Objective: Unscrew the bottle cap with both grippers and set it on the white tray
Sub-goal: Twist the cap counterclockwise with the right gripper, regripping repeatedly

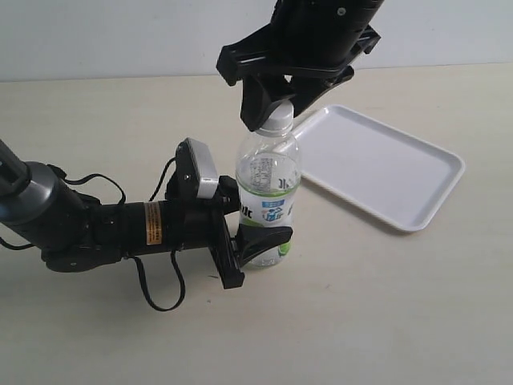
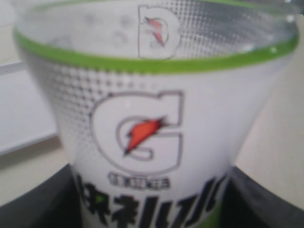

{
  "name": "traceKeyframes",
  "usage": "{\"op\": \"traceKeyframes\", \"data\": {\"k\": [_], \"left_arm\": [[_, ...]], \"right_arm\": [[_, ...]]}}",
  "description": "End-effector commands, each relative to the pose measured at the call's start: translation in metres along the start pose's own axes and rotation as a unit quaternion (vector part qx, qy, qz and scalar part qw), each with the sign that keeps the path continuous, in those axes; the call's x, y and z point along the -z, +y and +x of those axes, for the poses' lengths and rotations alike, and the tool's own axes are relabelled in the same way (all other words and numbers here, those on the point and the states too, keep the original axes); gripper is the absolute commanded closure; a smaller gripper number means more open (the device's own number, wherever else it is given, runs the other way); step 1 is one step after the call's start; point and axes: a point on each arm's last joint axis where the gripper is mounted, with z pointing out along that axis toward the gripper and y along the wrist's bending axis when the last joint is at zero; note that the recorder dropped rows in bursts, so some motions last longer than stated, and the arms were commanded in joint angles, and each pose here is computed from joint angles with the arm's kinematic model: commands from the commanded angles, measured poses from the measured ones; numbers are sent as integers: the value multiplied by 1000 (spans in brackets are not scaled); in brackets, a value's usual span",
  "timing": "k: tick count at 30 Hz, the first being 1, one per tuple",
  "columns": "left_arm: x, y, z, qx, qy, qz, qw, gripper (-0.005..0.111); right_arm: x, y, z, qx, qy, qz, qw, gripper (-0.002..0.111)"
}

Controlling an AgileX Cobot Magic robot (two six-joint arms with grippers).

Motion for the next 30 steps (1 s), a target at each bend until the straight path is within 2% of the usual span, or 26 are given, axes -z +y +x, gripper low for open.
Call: {"op": "traceKeyframes", "data": {"k": [1,7,11,12,14,17,18,21,23,26,28,30], "left_arm": [[0,0,1,-4,7,-2,1000,107],[0,0,1,-4,7,-2,1000,107],[0,0,1,-4,7,-2,1000,107],[0,0,1,-4,7,-2,1000,107],[0,0,1,-4,7,-2,1000,107],[0,0,1,-4,7,-2,1000,107],[0,0,1,-4,7,-2,1000,107],[0,0,1,-4,7,-2,1000,107],[0,0,1,-4,7,-2,1000,107],[0,0,1,-4,7,-2,1000,107],[0,0,1,-4,7,-2,1000,107],[0,0,1,-4,7,-2,1000,107]], "right_arm": [[2,0,-2,6,-8,8,1000,74],[2,0,-2,46,-8,6,999,106],[2,1,-1,132,-4,-1,991,108],[2,1,1,203,3,-3,979,108],[2,1,3,300,15,-8,954,108],[2,2,3,398,15,-10,917,108],[2,2,3,446,15,-11,895,108],[2,1,3,523,14,-11,852,108],[3,0,3,534,19,-6,845,108],[2,1,3,527,16,-9,850,108],[3,3,2,503,5,-19,864,104],[3,4,2,490,1,-23,872,95]]}}
